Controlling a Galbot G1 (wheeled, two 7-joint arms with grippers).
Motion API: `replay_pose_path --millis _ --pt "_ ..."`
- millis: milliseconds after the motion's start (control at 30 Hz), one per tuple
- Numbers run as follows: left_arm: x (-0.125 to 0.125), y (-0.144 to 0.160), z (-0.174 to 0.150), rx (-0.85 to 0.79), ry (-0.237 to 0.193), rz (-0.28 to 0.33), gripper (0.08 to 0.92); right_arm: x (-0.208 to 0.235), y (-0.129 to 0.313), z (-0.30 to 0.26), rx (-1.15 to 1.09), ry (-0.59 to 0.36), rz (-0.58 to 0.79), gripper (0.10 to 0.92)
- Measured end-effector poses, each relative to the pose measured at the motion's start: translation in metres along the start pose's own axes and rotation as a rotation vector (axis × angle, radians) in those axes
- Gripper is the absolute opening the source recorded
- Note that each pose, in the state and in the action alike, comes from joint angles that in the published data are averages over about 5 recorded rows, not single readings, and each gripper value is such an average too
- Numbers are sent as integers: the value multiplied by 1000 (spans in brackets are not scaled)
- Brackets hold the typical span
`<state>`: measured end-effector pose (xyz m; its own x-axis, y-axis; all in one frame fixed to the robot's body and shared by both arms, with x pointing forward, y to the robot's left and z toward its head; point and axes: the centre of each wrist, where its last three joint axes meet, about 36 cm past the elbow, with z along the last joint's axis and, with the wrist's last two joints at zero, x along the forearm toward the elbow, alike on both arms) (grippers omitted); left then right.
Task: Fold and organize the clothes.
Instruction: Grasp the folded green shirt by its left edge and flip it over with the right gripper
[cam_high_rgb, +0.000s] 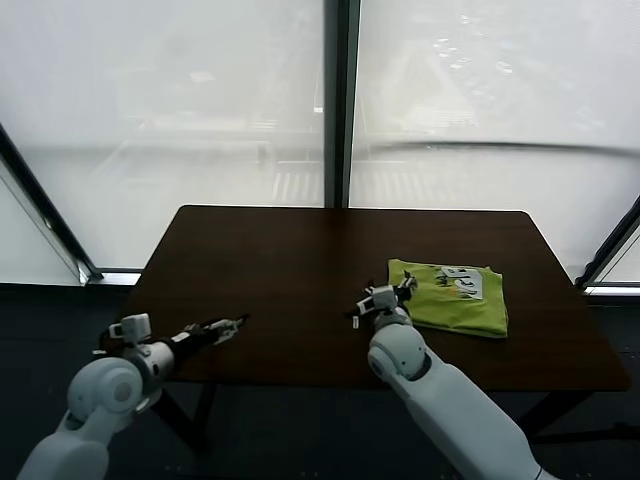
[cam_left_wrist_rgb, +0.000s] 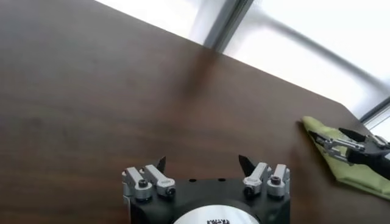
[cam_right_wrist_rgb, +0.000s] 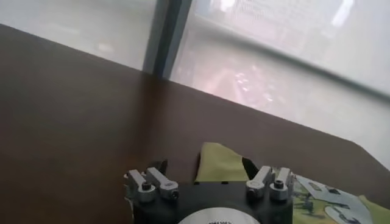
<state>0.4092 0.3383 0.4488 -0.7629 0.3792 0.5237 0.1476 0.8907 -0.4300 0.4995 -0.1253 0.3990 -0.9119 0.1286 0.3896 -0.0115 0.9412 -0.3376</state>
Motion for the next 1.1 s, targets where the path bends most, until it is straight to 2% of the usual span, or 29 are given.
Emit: replay_pose_path --millis 433,533,867,967,1100 --pt "-1 0 2 4 -4 0 907 -1 -3 12 30 27 -3 898" --pt "1 0 2 4 -6 0 907 -1 -2 12 38 26 -5 809" --pt "6 2 3 7 -12 -6 907 4 -5 14 47 35 -12 239" --pt "6 2 3 5 -14 -5 907 6 -8 14 20 24 -50 163" --pt "8 0 2 0 -18 -5 907 11 -9 8 -69 -12 -157 166"
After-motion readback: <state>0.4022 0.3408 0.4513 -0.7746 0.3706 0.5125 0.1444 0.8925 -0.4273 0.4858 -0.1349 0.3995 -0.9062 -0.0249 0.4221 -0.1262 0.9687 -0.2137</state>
